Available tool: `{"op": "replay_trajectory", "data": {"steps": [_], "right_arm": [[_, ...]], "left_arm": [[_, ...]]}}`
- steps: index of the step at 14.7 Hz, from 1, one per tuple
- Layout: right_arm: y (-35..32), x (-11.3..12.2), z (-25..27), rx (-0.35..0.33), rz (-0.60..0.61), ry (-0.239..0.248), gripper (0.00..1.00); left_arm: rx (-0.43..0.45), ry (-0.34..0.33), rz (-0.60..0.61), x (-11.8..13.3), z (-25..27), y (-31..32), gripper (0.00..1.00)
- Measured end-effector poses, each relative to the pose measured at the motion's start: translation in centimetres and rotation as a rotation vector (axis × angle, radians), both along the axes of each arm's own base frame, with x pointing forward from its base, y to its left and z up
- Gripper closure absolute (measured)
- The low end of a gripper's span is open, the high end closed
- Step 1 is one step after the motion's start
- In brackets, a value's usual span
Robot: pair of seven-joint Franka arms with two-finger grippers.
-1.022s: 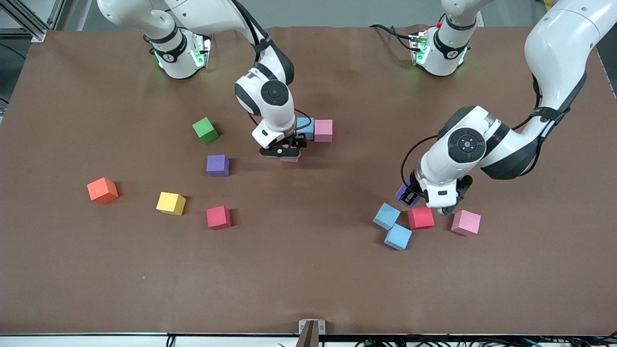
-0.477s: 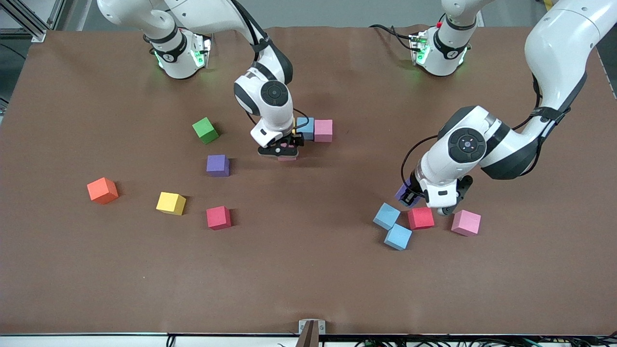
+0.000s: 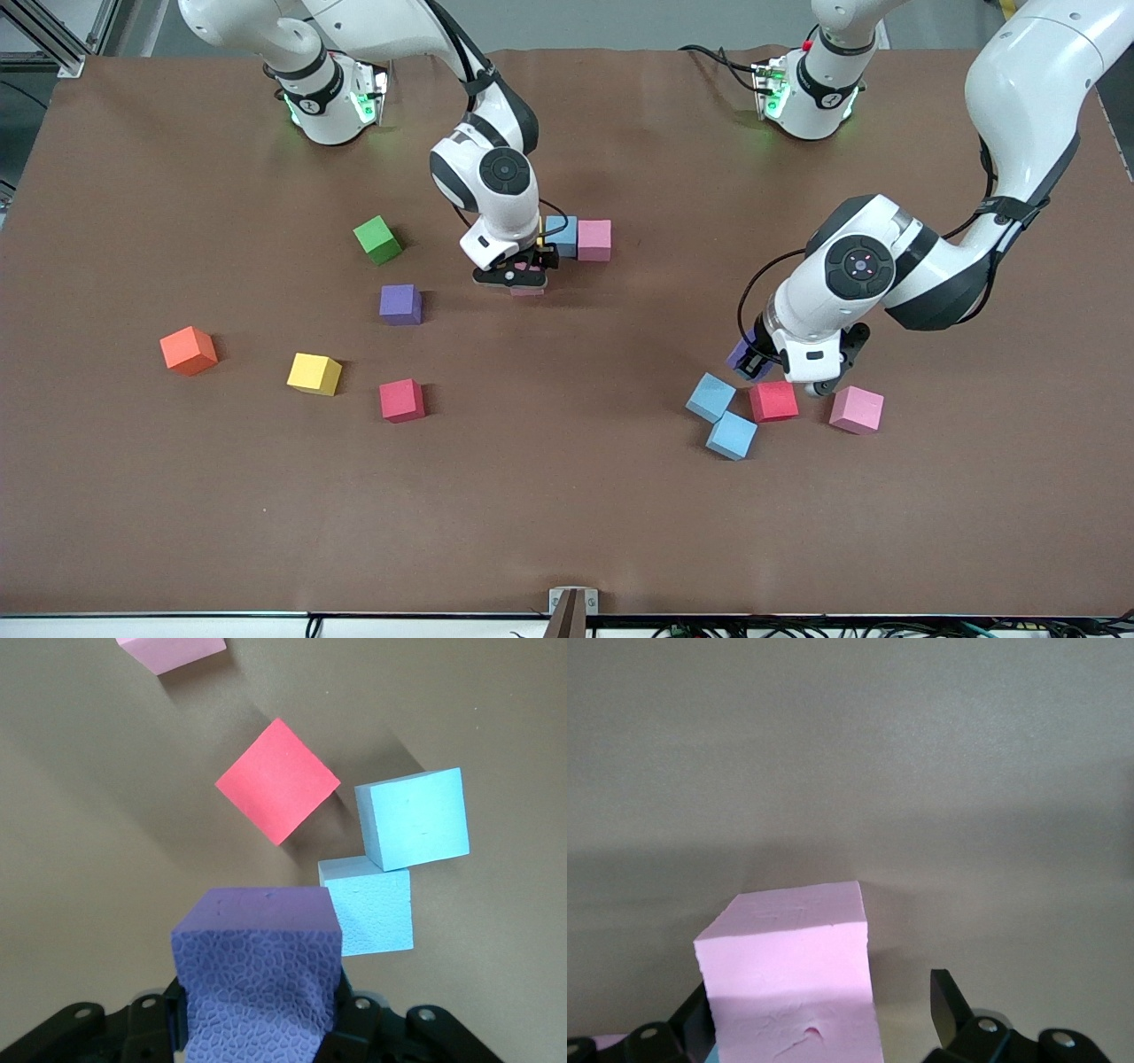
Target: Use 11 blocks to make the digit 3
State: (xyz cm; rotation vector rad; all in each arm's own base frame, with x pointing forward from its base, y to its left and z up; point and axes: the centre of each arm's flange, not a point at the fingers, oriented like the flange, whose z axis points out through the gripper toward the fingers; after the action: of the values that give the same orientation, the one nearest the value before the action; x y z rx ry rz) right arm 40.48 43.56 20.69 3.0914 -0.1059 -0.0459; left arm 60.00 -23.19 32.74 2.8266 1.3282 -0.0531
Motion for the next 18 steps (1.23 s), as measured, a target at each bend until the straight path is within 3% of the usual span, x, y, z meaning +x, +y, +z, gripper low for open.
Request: {"op": "replay_trajectory", "data": {"steps": [7,11,14,18], "right_arm": [[1.0,0.8,2.7,0.013,-0.022,-0.012,0.00],[2.0,2.6,6.5,-0.020,-0.033,0.014,0.00],[0.4,5.4,8.9,-0.031,-0.073,0.000,0.00],[-7.4,12.2,10.7,-0.078,-0.182,-0.078,0.00]], "left_arm": [[0.000,0.000,0.000,0.0,0.0,0.0,0.42],[0.000,0.000,0.000,0.0,0.0,0.0,0.42],[0.000,-0.001,0.001,0.0,0.0,0.0,0.42],[0.000,-0.001,0.001,0.0,0.1,0.0,0.42]]}}
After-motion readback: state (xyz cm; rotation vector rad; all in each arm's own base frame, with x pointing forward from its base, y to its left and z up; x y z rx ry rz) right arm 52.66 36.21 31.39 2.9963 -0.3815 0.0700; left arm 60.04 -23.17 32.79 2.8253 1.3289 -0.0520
